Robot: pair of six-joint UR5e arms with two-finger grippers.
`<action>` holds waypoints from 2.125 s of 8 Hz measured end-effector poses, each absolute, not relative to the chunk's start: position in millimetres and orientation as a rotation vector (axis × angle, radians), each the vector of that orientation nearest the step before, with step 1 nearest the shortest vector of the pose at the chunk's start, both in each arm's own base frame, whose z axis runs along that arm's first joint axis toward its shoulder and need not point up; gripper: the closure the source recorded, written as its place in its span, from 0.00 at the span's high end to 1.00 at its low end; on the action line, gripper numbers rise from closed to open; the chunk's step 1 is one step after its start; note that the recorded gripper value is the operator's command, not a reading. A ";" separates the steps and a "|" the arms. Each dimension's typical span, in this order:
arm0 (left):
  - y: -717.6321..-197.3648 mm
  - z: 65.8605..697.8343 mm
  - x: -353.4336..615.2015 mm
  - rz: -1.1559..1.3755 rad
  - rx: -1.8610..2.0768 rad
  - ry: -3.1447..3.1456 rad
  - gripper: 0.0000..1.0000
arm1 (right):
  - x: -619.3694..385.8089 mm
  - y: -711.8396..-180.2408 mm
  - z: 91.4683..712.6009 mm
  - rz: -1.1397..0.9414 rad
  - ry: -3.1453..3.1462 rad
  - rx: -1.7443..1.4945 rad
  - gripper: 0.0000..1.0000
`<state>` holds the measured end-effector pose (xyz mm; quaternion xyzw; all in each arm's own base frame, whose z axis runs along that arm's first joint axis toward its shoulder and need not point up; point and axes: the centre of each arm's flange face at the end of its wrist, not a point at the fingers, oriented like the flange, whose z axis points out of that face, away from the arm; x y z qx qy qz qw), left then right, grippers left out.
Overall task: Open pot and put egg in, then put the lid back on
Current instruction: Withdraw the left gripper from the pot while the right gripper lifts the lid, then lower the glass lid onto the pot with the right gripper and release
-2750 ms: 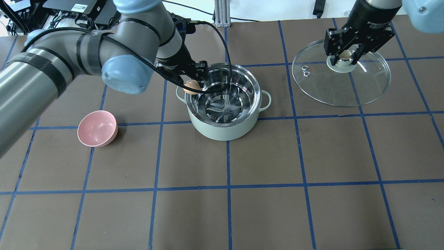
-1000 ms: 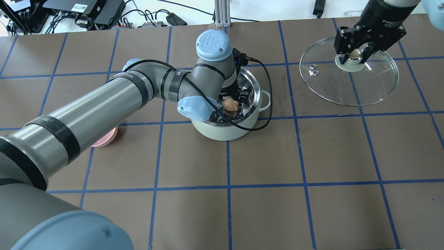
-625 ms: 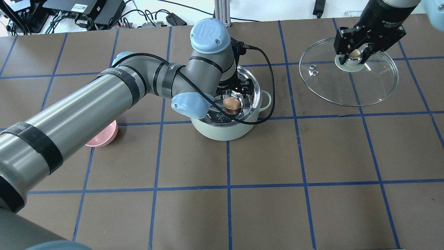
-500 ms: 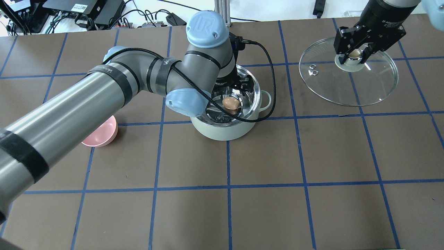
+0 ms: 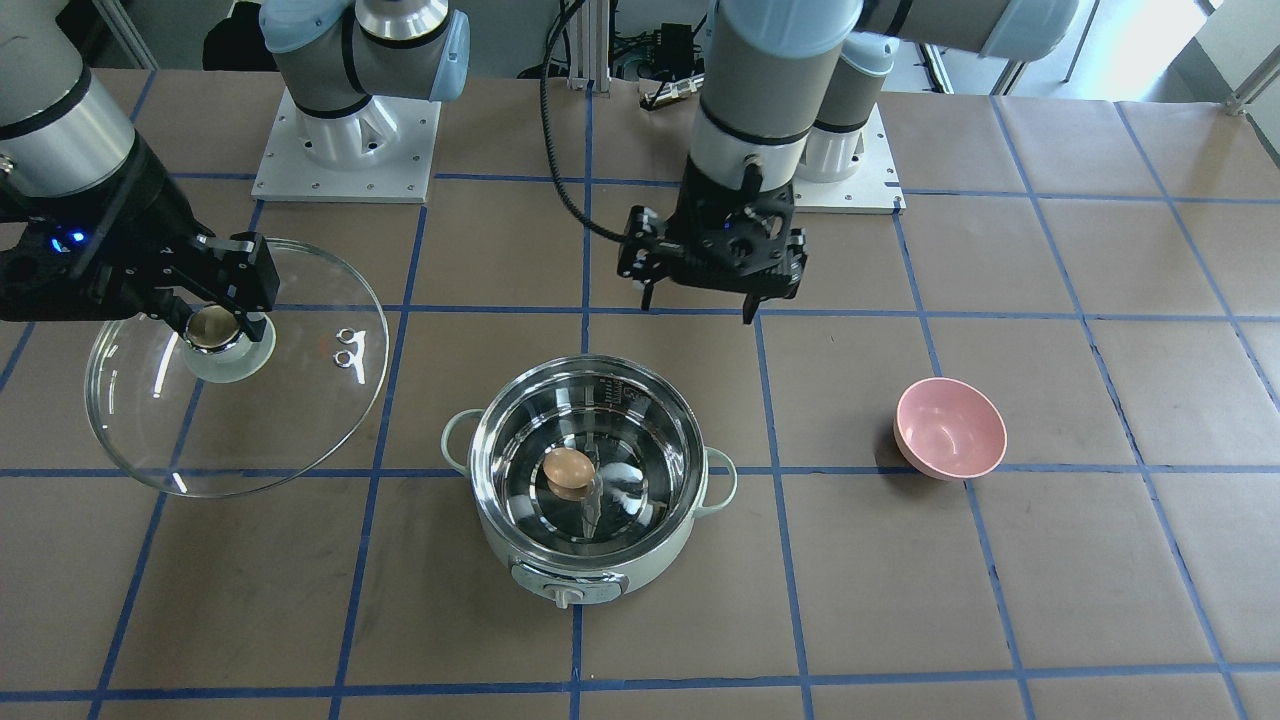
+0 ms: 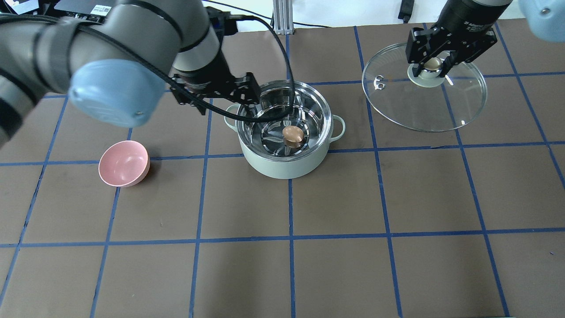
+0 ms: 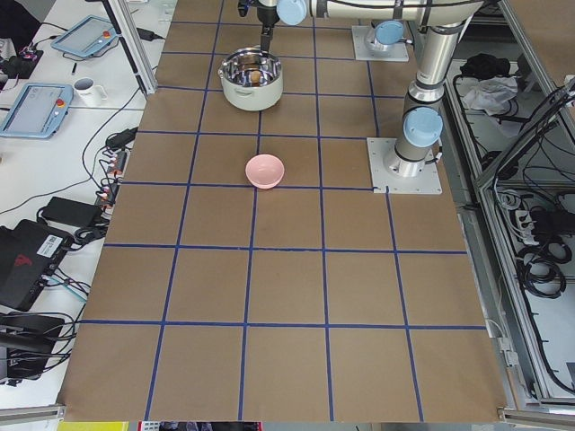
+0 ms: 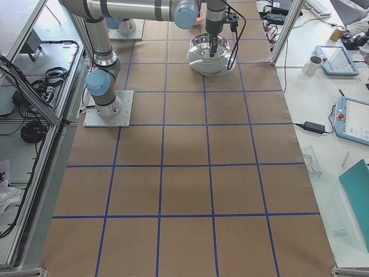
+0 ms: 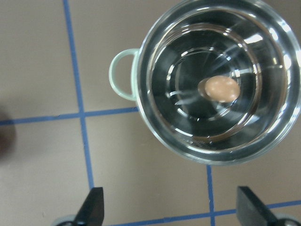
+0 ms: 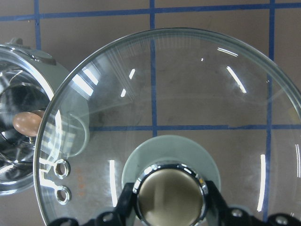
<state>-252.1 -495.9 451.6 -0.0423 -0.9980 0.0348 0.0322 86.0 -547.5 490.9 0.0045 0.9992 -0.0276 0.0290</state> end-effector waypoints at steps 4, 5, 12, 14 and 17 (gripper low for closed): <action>-464.0 488.0 -177.3 -0.066 0.007 -3.104 1.00 | 153.5 -554.4 492.9 -0.209 3.047 0.116 0.05; -466.7 486.2 -162.0 -0.087 -0.014 -3.104 1.00 | 177.3 -558.3 485.4 -0.233 3.036 0.139 0.06; -480.5 479.2 -107.3 -0.124 0.003 -3.102 1.00 | 330.0 -556.1 405.5 -0.251 2.960 0.328 0.05; -480.6 479.0 -106.4 -0.127 0.006 -3.101 1.00 | 343.3 -545.7 388.1 -0.258 2.976 0.339 0.05; -480.7 478.8 -105.4 -0.129 0.007 -3.102 1.00 | 354.6 -540.8 374.8 -0.262 2.975 0.358 0.06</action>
